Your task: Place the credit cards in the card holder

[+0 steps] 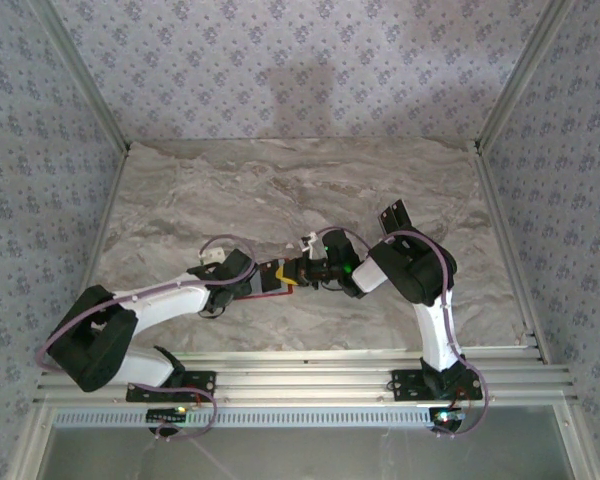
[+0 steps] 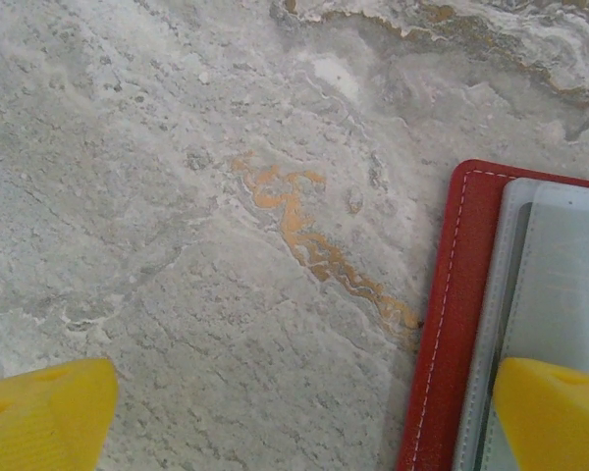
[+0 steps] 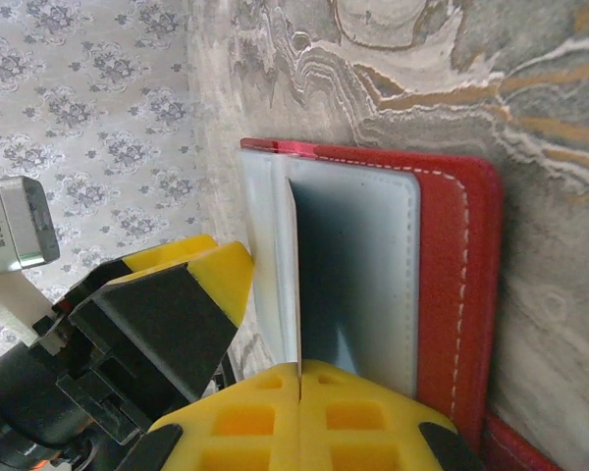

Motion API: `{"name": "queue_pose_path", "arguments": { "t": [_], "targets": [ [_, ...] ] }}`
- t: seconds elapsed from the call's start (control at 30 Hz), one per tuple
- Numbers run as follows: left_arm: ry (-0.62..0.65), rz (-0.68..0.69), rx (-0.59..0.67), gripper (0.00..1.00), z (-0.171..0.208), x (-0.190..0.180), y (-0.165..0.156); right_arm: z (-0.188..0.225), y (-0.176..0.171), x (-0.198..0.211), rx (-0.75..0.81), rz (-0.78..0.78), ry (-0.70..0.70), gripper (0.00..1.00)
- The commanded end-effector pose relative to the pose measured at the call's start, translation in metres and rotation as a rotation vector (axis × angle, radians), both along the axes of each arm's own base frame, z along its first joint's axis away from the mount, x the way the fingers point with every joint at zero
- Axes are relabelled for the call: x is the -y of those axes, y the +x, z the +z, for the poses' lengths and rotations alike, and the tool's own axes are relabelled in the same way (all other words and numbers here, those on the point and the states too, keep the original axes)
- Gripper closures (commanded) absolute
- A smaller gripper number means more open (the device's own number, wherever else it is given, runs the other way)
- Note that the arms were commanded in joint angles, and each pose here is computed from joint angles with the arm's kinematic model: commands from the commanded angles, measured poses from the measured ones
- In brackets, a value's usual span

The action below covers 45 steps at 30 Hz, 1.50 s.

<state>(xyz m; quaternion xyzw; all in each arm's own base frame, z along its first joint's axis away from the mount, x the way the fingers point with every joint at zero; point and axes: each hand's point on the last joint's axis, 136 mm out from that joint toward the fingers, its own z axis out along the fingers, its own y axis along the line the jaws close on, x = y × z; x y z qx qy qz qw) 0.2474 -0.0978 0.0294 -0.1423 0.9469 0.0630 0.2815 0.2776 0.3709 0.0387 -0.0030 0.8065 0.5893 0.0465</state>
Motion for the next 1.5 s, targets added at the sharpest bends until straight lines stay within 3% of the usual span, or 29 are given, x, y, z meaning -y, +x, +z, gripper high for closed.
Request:
{"name": "queue_pose_path", "arguments": {
  "t": [0.0, 1.47],
  "targets": [
    [0.107, 0.0, -0.11, 0.01, -0.017, -0.022, -0.024, -0.006, -0.002, -0.004, -0.03, 0.011, 0.002, 1.0],
    [0.115, 0.01, -0.103, 0.01, -0.015, -0.025, -0.024, -0.038, -0.008, -0.011, -0.057, 0.045, -0.11, 1.0]
  ]
}}
